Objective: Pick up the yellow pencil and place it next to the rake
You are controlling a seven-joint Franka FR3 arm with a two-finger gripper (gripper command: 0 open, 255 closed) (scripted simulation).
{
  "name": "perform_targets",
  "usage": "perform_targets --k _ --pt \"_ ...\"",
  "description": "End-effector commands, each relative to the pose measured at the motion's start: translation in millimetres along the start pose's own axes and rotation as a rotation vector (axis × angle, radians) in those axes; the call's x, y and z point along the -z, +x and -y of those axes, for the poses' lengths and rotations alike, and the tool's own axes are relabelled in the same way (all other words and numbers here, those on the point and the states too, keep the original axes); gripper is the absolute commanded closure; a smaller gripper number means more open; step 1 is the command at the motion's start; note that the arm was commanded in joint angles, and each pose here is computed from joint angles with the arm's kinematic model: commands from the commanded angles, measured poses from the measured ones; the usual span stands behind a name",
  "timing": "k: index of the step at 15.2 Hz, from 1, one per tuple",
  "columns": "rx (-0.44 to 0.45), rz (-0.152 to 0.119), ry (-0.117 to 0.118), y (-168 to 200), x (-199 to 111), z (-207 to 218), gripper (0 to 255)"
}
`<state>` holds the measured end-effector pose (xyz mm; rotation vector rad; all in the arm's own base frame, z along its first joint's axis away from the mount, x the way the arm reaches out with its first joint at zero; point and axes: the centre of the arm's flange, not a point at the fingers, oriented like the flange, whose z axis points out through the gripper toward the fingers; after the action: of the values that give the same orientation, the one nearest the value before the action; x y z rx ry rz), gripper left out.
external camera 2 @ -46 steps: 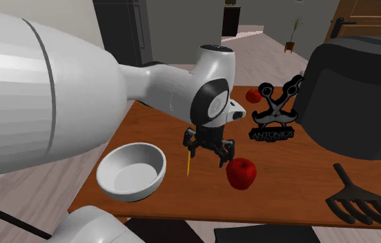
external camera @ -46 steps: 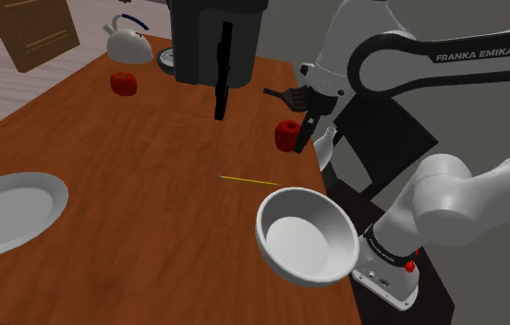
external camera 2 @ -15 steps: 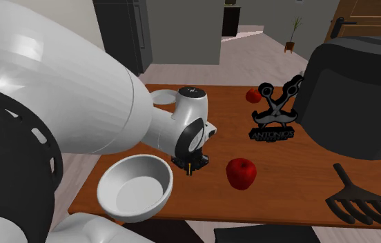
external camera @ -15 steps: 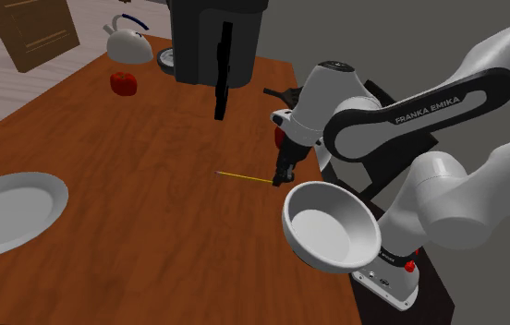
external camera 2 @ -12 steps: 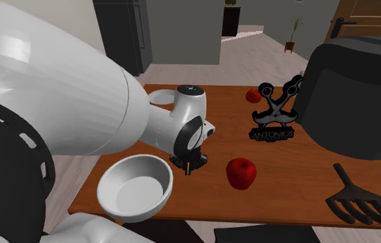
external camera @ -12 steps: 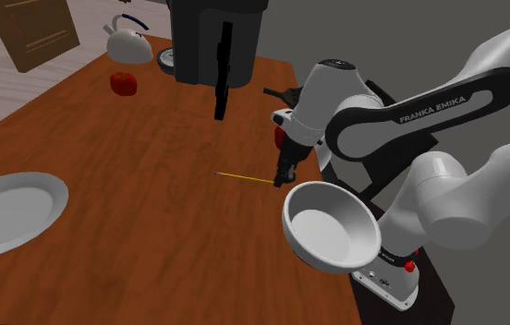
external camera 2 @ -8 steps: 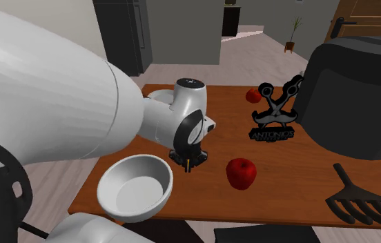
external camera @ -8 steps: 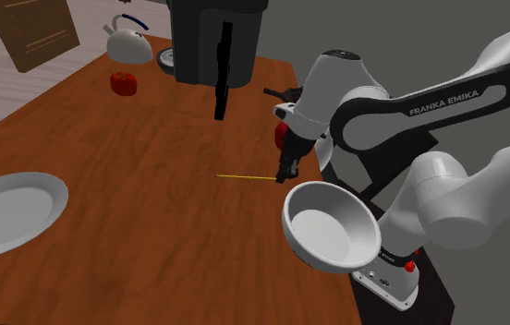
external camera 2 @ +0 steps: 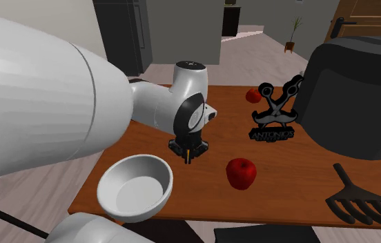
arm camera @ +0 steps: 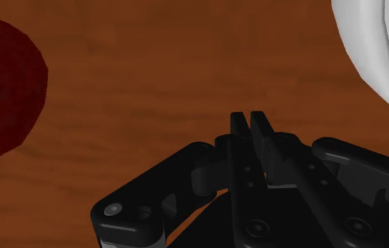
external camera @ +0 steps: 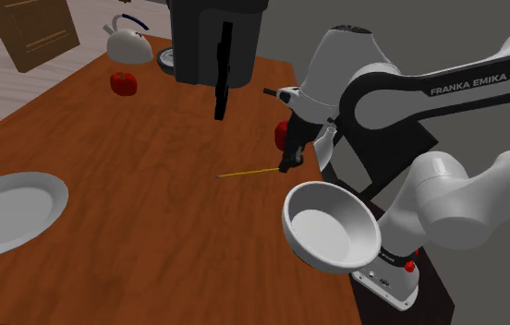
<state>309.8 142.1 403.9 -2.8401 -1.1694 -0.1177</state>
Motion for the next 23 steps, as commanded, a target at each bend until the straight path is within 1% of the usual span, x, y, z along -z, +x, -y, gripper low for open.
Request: perform_targets --k 1,10,23 --pt "0.000 0.001 0.000 0 11 1 255" --pt "0.000 0.001 0.000 4 55 3 255" --pt "0.000 0.001 0.000 -16 63 -167 255"
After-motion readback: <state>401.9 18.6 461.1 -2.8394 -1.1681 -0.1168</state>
